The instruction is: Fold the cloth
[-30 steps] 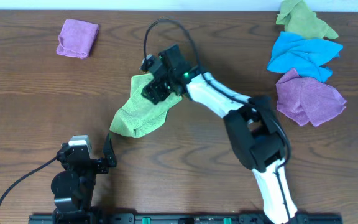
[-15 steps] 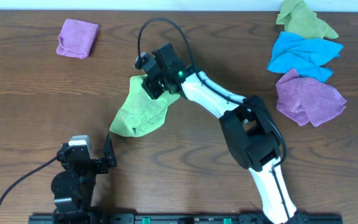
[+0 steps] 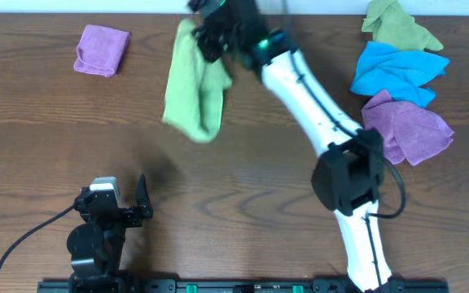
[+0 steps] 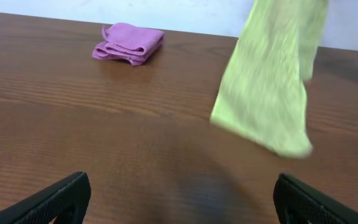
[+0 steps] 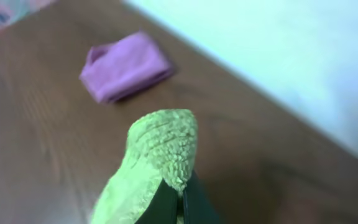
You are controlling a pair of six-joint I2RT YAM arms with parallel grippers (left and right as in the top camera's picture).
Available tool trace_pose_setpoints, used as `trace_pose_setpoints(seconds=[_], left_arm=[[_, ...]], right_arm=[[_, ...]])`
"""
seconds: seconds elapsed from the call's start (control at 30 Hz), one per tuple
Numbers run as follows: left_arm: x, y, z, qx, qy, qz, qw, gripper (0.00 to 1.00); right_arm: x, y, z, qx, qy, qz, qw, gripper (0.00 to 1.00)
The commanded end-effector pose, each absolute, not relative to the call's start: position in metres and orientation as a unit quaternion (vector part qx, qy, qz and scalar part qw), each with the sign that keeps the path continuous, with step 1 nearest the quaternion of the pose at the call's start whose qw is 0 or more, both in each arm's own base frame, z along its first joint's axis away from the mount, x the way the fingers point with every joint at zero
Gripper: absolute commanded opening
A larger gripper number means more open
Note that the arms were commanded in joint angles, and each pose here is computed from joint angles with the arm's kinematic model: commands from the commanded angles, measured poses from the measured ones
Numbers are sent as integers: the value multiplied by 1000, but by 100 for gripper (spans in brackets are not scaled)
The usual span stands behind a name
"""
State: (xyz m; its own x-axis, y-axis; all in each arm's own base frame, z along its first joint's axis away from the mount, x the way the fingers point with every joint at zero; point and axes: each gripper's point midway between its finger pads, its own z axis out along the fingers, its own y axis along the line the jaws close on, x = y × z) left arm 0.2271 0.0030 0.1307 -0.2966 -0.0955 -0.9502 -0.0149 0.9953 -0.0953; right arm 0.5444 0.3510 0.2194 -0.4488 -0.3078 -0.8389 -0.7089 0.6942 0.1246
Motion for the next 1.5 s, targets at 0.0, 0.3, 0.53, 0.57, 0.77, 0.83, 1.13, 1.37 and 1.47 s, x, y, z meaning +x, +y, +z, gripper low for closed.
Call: trace_pose_setpoints(seconds=[0.0, 0.3, 0.53, 0.57, 0.77, 0.83, 1.13, 1.37, 1.47], left_arm=[[227, 4, 120, -41, 811, -37, 583, 95], [227, 4, 120, -41, 811, -37, 583, 95], [227, 4, 120, -41, 811, -37, 583, 95], [227, 4, 120, -41, 811, -37, 583, 95], [227, 4, 120, -41, 811, -37, 583, 95], [227, 4, 120, -41, 811, -37, 583, 95], [227, 4, 120, -41, 811, -37, 583, 95], [227, 4, 120, -41, 811, -37, 583, 95], [227, 4, 120, -41, 811, -37, 583, 95]], right_arm=[[571, 308, 253, -269, 826, 200, 454, 1], [602, 180, 289, -154, 867, 53, 471, 1], [590, 163, 282, -175, 881, -7, 440, 1], [591, 153, 279, -163, 885, -32, 436, 1], [599, 92, 282, -99, 891, -98, 432, 1], [599, 88, 281, -94, 894, -84, 430, 1], [574, 163, 266, -176, 900, 38, 396, 1], [520, 279, 262, -275, 882, 87, 373, 1], [497, 314, 272, -305, 868, 101, 379, 1]])
